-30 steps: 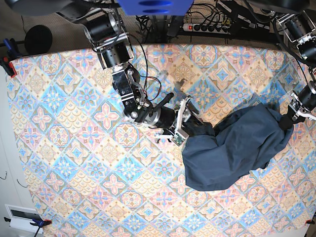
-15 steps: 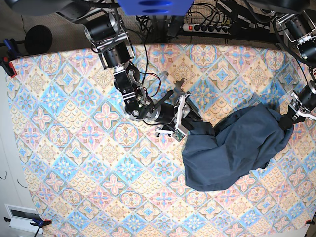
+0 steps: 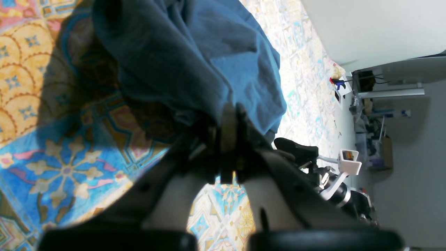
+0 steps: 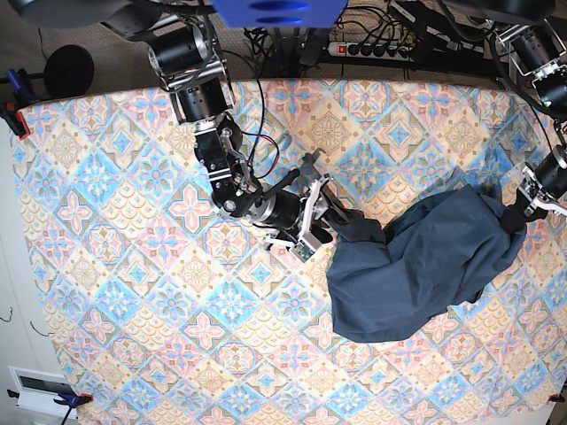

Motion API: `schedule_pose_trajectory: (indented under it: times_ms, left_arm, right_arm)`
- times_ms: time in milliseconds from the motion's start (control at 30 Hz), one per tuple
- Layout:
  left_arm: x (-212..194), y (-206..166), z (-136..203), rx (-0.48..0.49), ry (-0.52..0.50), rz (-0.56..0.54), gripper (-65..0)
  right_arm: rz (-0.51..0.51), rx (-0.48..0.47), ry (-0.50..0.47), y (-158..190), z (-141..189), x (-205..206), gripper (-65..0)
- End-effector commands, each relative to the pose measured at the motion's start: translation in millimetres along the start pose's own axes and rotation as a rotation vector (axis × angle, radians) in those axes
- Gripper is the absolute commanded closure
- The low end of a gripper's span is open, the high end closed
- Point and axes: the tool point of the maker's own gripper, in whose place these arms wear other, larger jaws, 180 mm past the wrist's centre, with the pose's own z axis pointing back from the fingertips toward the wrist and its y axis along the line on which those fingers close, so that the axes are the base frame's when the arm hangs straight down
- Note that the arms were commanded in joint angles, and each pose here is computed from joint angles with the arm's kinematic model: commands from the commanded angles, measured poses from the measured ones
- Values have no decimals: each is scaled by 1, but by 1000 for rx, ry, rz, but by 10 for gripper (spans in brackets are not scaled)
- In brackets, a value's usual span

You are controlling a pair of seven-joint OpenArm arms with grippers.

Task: Layout the t-shirt on the table in an organized manner, then fold the t-shirt properly
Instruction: 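Pull the shirt apart with both grippers, stretching it lengthwise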

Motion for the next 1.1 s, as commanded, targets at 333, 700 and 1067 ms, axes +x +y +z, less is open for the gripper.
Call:
schedule_pose_trajectory:
  times_ms: [333,700,1067]
  left_arm:
    - [11,-12,2,-35,-33,-22,0]
    - [15,-11,5,-31,-41,-26,0]
    - [32,-19,8,-37,-65,-62,0]
  right_arm:
    - [-51,27,-54,3,-10,3,-259]
    - [8,-8,-148,-14,0,46,-7]
    - [116,-329,-260,-109,133,89,-7]
